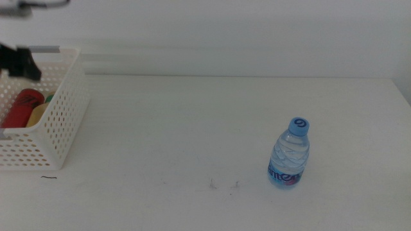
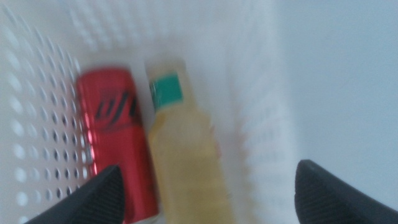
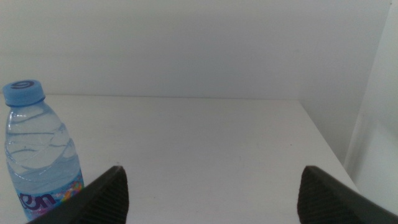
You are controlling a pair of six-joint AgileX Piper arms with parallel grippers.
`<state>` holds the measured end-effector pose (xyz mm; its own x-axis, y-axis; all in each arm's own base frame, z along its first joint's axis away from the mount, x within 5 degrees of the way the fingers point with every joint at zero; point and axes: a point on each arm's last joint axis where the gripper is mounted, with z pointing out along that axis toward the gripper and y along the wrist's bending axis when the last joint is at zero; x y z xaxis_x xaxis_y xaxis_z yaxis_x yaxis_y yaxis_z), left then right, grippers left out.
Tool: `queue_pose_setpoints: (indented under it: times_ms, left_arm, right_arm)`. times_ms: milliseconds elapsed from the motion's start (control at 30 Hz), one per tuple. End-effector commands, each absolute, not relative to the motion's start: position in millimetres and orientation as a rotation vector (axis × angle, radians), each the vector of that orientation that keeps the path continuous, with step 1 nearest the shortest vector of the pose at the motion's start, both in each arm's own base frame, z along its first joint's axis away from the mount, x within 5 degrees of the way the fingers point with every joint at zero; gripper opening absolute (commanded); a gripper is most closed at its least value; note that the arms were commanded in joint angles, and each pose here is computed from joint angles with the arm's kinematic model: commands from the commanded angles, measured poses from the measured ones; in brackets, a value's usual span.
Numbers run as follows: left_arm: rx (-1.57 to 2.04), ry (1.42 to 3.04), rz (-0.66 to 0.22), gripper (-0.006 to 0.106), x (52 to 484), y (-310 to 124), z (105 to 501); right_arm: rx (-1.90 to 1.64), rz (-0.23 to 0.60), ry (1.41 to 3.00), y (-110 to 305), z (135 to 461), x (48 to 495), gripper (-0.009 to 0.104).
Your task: Use arms to grab the bottles and put them into the dustbin to the left of the table.
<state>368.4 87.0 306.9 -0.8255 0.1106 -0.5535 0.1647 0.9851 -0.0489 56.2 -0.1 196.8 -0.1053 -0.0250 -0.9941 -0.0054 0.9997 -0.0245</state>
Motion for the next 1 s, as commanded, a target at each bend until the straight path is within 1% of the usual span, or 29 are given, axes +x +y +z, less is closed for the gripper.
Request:
queue_pose_setpoints:
  times_ms: [0,100,200,333,433,533,600,767,867,967]
  left_arm:
    - [0.197,2.458,-0.147,0.094,353,73,338]
    - [0.225,2.366,-0.165,0.094,329,54,369]
    - [0.311,2.261,-0.161,0.094,299,29,400]
    - [0.414,2.135,-0.170,0.094,265,-4,429]
    - [0.494,2.066,-0.206,0.094,239,-25,442]
    - [0.583,2.051,-0.284,0.094,216,-46,449]
    - [0.635,2.041,-0.318,0.094,203,-55,453]
    - [0.732,2.012,-0.360,0.094,172,-64,464]
    - [0.735,2.060,-0.400,0.094,165,-65,465]
    - [0.749,2.072,-0.407,0.094,162,-65,464]
  right_arm:
    - [-0.031,-0.032,1.664,0,197,56,0.081]
    - [-0.031,-0.032,1.664,0,197,56,0.081]
    - [-0.031,-0.032,1.664,0,197,56,0.081]
    - [-0.031,-0.032,1.664,0,197,56,0.081]
    - [-0.031,-0.032,1.664,0,197,56,0.081]
    - [-0.031,-0.032,1.664,0,197,56,0.081]
    - [-0.031,-0.032,1.664,0,197,56,0.081]
    - [-0.031,-0.032,1.664,0,197,56,0.081]
    - [-0.031,-0.032,1.664,0,197,56,0.081]
    - [-0.031,-0.032,1.664,0,197,56,0.081]
